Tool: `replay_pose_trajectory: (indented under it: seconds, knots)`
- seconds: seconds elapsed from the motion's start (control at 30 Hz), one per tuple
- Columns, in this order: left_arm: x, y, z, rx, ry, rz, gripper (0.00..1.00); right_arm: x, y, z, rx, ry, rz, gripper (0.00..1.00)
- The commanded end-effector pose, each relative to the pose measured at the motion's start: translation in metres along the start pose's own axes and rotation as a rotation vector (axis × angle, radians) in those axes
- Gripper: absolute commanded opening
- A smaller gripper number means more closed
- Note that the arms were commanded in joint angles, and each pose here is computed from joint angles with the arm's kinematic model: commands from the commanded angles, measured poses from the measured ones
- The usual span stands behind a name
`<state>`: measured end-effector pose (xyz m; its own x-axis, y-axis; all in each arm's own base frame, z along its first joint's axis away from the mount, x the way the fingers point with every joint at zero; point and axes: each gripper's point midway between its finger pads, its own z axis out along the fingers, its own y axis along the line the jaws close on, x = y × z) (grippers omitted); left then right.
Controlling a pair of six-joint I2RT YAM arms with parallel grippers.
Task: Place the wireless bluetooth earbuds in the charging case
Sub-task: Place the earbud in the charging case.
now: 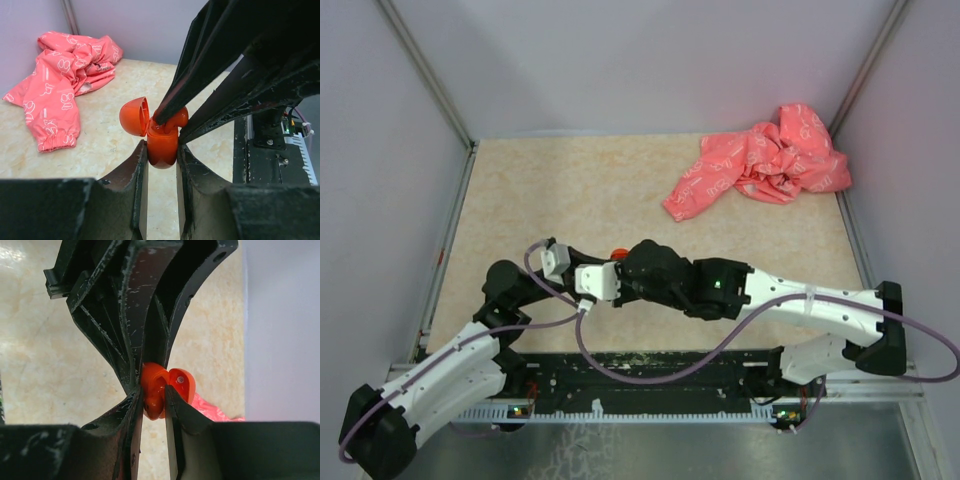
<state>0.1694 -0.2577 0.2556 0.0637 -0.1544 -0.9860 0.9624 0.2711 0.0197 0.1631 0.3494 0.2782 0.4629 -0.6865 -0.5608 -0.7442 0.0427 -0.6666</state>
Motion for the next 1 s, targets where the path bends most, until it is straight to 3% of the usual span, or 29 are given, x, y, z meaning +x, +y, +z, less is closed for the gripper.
replay_pose_trajectory:
  seconds: [0.0, 0.57, 0.97]
  knots:
    - [-0.03, -0.01, 0.0, 0.053, -0.103, 0.11, 0.0, -0.016, -0.006, -0.003, -0.057, -0.077, 0.13, 0.24]
    - [-0.019, 0.004, -0.003, -0.046, -0.128, 0.034, 0.0, -0.026, -0.048, -0.014, -0.171, -0.278, 0.654, 0.17]
    - [-0.018, 0.002, -0.001, -0.024, -0.137, 0.03, 0.0, -0.023, -0.059, -0.015, -0.166, -0.246, 0.771, 0.16]
